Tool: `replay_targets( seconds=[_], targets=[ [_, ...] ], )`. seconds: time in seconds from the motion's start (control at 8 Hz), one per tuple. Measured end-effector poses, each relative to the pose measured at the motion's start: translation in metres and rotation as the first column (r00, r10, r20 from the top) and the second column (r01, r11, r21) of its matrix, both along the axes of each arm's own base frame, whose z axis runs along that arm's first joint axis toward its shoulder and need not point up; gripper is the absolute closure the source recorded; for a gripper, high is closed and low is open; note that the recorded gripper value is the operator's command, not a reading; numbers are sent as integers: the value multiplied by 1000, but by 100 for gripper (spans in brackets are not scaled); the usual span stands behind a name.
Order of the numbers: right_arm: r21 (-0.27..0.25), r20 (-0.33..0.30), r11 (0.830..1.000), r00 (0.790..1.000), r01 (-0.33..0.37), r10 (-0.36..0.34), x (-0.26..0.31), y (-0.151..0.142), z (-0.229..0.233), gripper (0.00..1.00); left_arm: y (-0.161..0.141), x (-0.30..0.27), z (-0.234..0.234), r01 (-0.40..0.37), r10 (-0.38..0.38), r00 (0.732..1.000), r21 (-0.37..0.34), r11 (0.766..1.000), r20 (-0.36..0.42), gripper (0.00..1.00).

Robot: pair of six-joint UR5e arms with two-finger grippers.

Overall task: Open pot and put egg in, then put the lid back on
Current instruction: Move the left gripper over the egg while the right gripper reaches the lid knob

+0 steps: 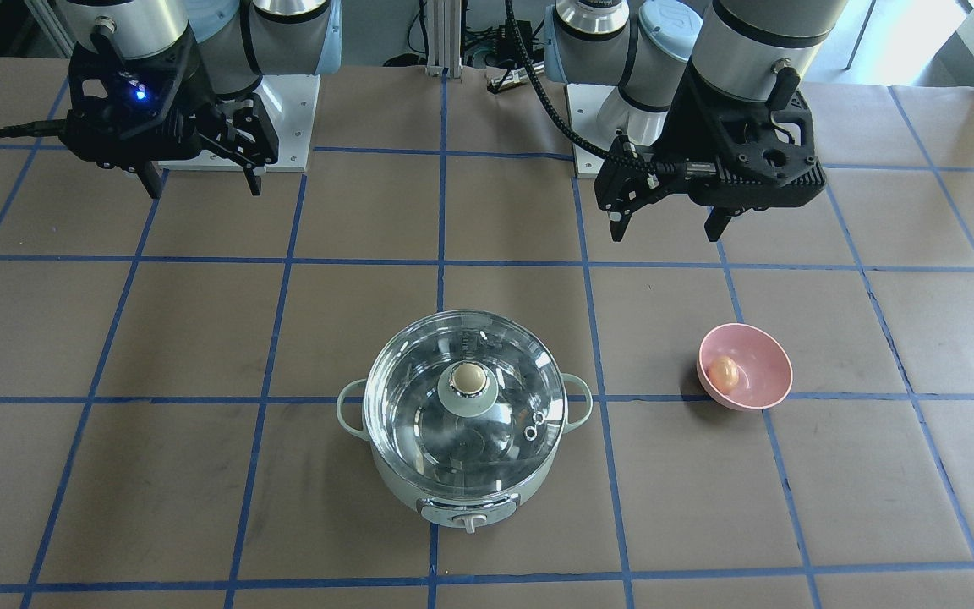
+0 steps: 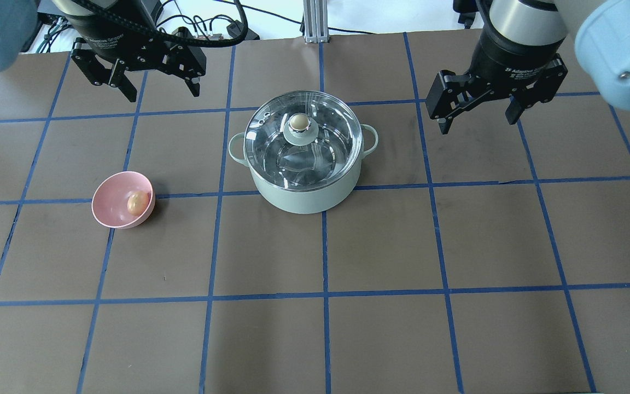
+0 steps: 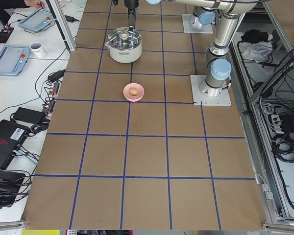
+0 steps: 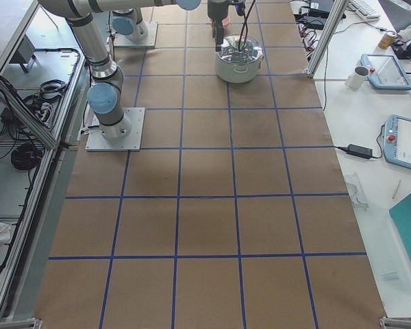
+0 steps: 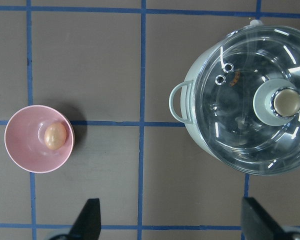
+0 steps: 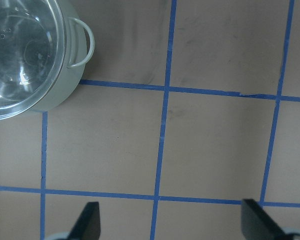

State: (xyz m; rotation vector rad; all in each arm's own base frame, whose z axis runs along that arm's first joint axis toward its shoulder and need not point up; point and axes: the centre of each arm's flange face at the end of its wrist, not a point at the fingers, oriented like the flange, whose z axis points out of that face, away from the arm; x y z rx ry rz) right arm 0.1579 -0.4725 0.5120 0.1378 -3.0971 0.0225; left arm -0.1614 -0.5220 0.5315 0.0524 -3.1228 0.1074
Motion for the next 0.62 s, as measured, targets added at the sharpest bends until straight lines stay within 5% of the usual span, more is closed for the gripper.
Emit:
replay_targets(
  seconds=[0.62],
  targets=[
    [-18,5,1000,1000,-1,1,1,-3,1,0,-5,10,-4,-15,15,1000,7,1000,0,0]
  ],
)
